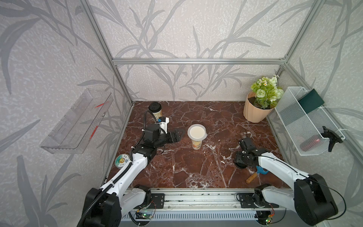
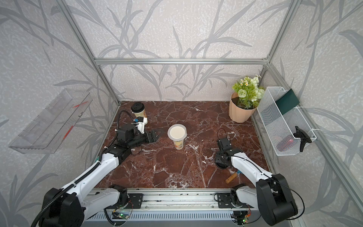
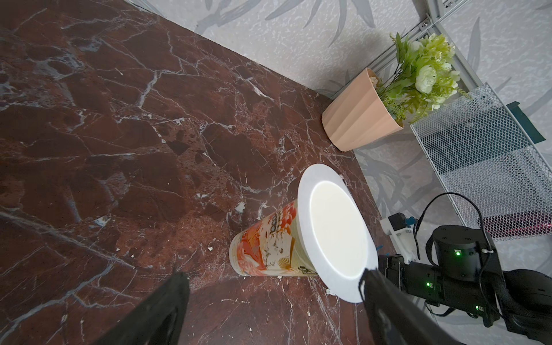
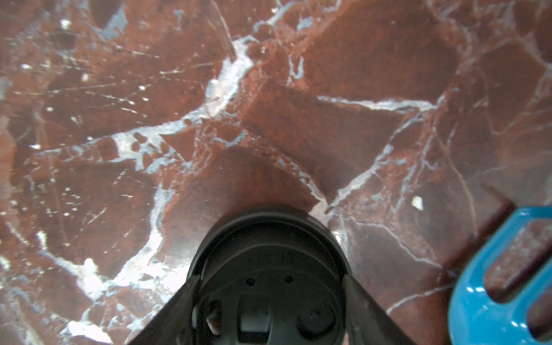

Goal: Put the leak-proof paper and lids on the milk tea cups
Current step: Pick up the cup lid from the center of the board, then secure the cup lid on the cup.

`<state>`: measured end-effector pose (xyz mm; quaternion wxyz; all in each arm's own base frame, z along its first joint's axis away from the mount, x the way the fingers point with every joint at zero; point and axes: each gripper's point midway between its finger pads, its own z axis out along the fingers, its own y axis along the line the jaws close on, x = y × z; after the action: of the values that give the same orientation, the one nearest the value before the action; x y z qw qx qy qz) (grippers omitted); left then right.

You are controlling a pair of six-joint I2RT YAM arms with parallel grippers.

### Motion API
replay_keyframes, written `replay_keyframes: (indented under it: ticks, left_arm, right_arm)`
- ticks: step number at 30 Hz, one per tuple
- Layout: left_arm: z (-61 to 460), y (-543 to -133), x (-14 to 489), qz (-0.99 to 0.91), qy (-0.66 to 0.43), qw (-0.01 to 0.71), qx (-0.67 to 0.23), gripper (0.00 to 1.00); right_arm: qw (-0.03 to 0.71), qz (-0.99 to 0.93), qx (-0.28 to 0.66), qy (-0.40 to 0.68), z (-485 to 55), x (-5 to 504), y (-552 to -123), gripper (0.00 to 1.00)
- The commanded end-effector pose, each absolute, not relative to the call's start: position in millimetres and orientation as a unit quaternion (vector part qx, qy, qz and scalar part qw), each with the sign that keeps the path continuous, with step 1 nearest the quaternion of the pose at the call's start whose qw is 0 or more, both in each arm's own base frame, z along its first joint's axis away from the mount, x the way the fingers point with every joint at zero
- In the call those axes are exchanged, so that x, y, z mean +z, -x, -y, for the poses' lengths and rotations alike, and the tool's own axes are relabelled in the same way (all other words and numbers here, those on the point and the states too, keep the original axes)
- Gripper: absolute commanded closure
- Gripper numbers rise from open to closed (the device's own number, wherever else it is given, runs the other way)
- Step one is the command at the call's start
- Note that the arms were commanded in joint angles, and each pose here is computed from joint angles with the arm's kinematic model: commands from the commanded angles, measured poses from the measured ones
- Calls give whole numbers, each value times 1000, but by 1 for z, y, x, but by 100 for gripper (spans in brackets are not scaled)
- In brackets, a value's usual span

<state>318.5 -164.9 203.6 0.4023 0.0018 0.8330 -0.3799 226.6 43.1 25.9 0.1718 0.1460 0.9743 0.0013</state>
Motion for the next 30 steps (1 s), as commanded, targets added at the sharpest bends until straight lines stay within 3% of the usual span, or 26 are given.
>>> replay_keyframes:
  ticks: [1, 7, 20, 24, 30]
  left_arm:
    - [160, -317, 203, -834, -2, 408, -370, 8]
    - [159, -317, 201, -836, 1, 408, -368, 8]
    - [160, -320, 205, -820, 21, 419, -389, 8]
    - [160, -321, 212, -806, 29, 434, -402, 8]
    - [163, -323, 218, -798, 22, 440, -411, 8]
  right_arm:
    - [186, -974, 26, -128, -53, 33, -230, 33]
    - [212, -973, 47, -76, -77, 59, -241, 35]
    - [304, -942, 79, 118, -197, 198, -282, 38]
    - [305, -933, 70, 177, -238, 229, -293, 38]
    - [316, -925, 50, 206, -258, 255, -309, 38]
